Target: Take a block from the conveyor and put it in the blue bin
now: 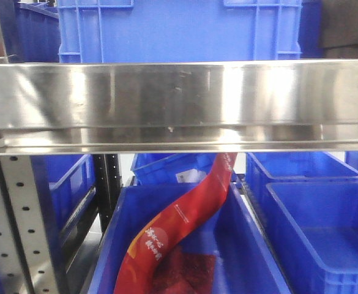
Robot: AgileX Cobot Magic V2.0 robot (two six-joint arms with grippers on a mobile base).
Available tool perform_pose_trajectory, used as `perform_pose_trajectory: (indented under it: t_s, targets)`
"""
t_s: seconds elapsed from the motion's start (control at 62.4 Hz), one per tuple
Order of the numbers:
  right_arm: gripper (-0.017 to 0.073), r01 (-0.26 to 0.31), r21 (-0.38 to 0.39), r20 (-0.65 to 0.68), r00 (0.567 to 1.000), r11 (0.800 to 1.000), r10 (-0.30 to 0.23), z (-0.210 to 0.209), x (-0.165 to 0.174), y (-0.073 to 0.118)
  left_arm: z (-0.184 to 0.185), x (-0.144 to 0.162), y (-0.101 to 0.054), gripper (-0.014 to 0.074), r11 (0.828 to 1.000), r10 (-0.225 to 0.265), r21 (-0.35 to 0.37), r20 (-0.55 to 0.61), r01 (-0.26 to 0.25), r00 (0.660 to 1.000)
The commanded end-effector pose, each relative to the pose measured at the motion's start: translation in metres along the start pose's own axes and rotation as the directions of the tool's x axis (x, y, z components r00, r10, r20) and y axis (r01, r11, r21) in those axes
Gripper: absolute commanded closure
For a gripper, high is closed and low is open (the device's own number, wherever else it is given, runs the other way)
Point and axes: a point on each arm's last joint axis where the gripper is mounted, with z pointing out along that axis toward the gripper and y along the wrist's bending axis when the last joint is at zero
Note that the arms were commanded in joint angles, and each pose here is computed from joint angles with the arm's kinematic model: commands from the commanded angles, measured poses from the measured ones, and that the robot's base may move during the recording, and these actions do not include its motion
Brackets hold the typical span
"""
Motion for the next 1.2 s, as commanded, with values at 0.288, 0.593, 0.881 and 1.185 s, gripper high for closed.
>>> perform_pose_trajectory:
  t_s: [0.288,0.593,0.881,1.185]
  targets:
    - [0.0721,0.011,0.0,0.019,1.0,1.0,-0.011,-0.0003,-0.0012,0.0,-0.0009,-0.0022,-0.0005,0.0704,1.0,-0.001,0.005,0.022,0.001,1.0]
    - [0.0721,0.011,0.0,0.019,1.0,1.0,-0.011,-0.0003,-0.0012,0.0,-0.0009,-0.0022,-0.0005,0.0704,1.0,-0.001,0.005,0.022,0.001,1.0]
    - [0.0721,0.011,0.0,0.019,1.0,1.0,-0.011,-0.0003,-0.0012,0.0,-0.0009,-0.0022,-0.0005,0.0704,1.0,-0.001,0.005,0.022,0.001,1.0]
    - [0.0721,0.011,0.0,0.019,1.0,1.0,-0.011,-0.0003,-0.0012,0.0,-0.0009,-0.0024,-0.0004,0.0704,1.0,0.004,0.004,0.024,-0.004,1.0]
